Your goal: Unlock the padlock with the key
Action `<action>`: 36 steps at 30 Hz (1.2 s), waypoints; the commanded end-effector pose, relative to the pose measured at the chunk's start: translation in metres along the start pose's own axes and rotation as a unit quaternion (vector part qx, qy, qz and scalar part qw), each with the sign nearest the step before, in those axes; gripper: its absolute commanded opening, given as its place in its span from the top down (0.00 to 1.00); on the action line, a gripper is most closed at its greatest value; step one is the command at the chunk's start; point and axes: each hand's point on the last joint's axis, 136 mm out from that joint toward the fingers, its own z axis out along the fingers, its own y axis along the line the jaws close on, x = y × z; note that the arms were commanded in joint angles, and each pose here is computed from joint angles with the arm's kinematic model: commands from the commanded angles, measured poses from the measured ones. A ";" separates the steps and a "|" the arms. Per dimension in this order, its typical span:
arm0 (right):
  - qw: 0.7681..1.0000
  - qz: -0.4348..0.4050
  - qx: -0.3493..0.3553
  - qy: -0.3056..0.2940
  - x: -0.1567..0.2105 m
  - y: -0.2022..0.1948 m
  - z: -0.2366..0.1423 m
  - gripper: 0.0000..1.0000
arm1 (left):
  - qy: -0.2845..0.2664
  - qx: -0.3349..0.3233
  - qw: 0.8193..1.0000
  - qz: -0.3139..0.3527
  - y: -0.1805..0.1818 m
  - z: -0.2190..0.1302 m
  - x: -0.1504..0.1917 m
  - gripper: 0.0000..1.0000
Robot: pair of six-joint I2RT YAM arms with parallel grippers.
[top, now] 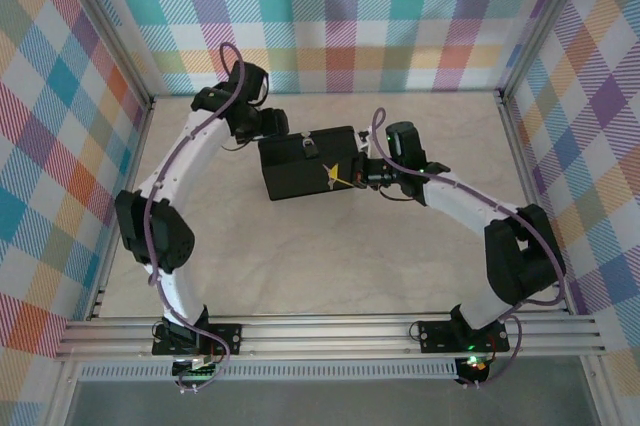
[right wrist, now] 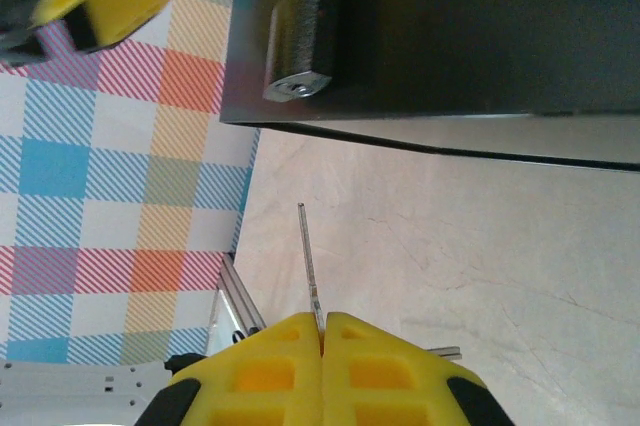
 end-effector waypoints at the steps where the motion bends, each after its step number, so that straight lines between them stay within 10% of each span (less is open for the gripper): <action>1: 1.000 -0.021 0.000 -0.015 0.000 0.018 -0.019 0.97 | -0.025 0.042 0.998 0.049 -0.006 0.009 -0.024 0.28; 9: 0.999 -0.025 0.023 -0.014 0.023 0.014 -0.038 0.97 | -0.022 0.154 0.981 0.114 -0.042 0.022 -0.035 0.28; 36: 0.997 -0.010 0.073 -0.019 0.051 -0.013 -0.085 0.96 | 0.162 0.275 0.937 0.140 -0.101 -0.006 0.143 0.34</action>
